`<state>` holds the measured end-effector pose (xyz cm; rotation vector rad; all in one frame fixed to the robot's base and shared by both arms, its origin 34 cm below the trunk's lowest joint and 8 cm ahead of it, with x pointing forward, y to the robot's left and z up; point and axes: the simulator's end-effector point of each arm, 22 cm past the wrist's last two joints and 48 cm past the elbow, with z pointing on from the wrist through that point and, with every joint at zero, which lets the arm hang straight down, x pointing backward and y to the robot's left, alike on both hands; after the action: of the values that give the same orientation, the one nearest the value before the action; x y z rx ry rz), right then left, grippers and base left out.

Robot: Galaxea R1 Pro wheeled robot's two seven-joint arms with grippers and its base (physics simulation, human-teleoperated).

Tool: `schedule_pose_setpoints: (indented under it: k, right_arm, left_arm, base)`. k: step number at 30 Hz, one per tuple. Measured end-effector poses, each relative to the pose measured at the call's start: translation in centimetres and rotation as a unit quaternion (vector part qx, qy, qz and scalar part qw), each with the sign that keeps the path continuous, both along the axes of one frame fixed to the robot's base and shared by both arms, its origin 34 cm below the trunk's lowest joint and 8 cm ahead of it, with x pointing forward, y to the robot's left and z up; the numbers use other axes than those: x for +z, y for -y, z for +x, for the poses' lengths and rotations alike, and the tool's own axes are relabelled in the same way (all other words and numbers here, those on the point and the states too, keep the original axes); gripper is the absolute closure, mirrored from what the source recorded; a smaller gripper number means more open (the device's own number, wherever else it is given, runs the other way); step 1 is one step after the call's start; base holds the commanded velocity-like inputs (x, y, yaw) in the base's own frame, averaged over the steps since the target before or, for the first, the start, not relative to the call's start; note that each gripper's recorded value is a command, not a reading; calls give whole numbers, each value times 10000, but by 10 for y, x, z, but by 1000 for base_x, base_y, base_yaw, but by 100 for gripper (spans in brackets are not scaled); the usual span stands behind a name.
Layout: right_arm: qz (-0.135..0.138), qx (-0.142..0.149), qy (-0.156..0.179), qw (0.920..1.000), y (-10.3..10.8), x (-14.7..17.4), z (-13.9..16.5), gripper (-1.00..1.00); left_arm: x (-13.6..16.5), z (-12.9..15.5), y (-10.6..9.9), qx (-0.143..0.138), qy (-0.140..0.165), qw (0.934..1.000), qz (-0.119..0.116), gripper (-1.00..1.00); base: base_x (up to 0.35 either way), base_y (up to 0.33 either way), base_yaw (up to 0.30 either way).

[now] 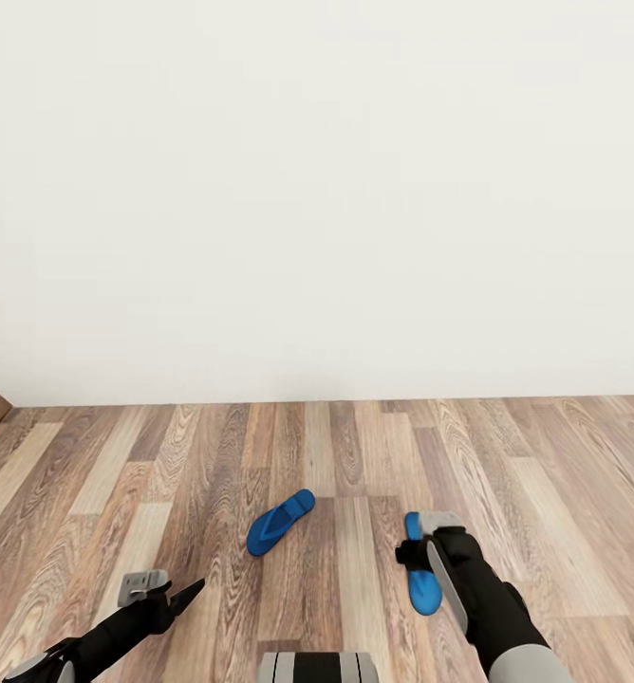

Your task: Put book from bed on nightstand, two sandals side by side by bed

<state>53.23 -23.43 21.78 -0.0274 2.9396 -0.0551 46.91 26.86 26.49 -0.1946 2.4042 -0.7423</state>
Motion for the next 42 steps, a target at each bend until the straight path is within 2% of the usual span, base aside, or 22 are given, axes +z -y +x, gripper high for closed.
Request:
schedule_pose_setpoints:
  k: [10, 21, 33, 42]
  right_arm:
    - [-32, -16, 81, 10000, 4, 4, 6, -100]
    - [-317, -47, 91, 9994, 43, 5, 6, -100]
    - [-301, -44, 83, 9995, 42, 4, 6, -100]
    - [-304, -40, 77, 9995, 42, 4, 5, -100]
  left_arm:
    - [0, 0, 0, -3, 2, 10000, -4, -100]
    - [0, 0, 0, -2, 1, 10000, 2, -100]
    - [0, 0, -1, -2, 0, 10000, 6, -100]
    - [0, 0, -1, -2, 1, 10000, 6, -100]
  base:
    - [0, 0, 0]
    - [0, 0, 0]
    - [4, 0, 0]
    - [142, 0, 0]
